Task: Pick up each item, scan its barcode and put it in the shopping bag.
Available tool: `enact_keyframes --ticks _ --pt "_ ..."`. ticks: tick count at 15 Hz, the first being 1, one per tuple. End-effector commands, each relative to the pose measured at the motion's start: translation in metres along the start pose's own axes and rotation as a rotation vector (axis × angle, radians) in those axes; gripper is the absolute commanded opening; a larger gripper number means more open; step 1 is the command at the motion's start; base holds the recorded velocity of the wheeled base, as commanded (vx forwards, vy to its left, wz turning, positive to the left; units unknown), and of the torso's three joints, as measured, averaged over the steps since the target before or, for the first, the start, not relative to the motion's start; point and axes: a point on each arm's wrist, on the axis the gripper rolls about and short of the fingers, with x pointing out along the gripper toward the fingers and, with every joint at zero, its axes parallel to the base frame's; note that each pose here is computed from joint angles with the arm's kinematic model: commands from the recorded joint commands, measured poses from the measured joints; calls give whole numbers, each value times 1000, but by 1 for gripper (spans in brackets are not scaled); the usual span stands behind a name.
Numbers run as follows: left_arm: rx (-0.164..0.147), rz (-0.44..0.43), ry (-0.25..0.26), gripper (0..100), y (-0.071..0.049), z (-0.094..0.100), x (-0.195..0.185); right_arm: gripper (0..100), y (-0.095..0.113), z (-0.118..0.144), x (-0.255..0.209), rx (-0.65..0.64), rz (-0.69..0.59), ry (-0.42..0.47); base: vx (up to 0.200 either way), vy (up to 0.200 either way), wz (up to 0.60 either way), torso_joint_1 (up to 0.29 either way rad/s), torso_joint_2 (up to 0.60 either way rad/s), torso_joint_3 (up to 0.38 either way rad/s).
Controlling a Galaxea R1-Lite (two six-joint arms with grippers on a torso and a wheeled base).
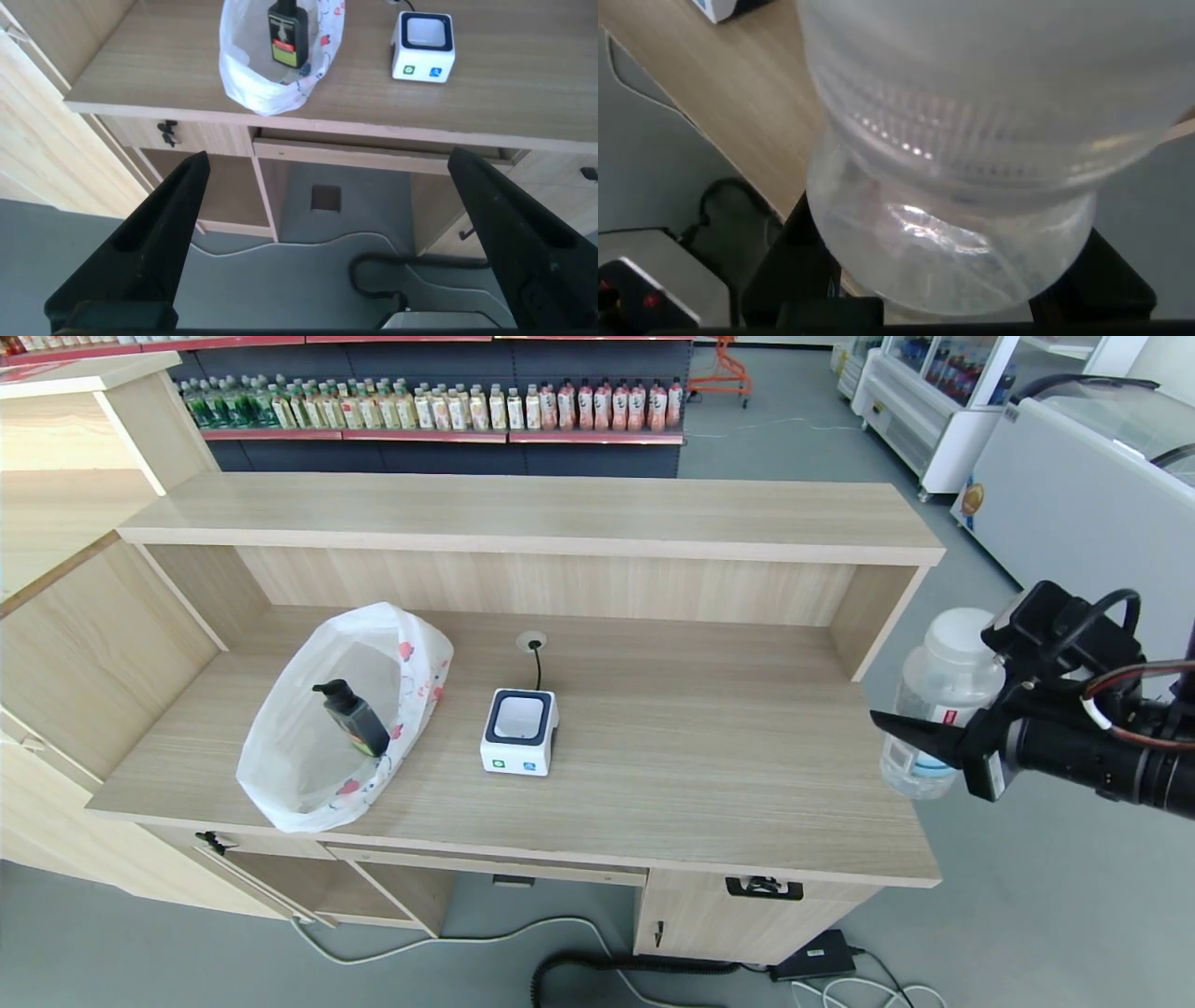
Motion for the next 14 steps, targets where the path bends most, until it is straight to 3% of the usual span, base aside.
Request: enact_keyframes --ticks 1,2,5,13,14 --pt "0 0 0 100 0 0 0 0 -12 1 2 -105 -52 8 0 0 0 0 0 0" --pt "0 0 0 100 0 0 0 0 -16 4 1 -206 -111 26 0 0 0 0 0 0" --pt "0 0 0 100 0 0 0 0 -13 6 3 -310 -106 26 0 0 0 0 0 0" --pt "-2 0 0 100 0 0 0 0 -11 6 4 -359 -102 28 0 0 0 0 0 0" --pt "-2 0 0 100 0 0 0 0 -11 6 4 -359 -102 28 0 200 0 2 2 2"
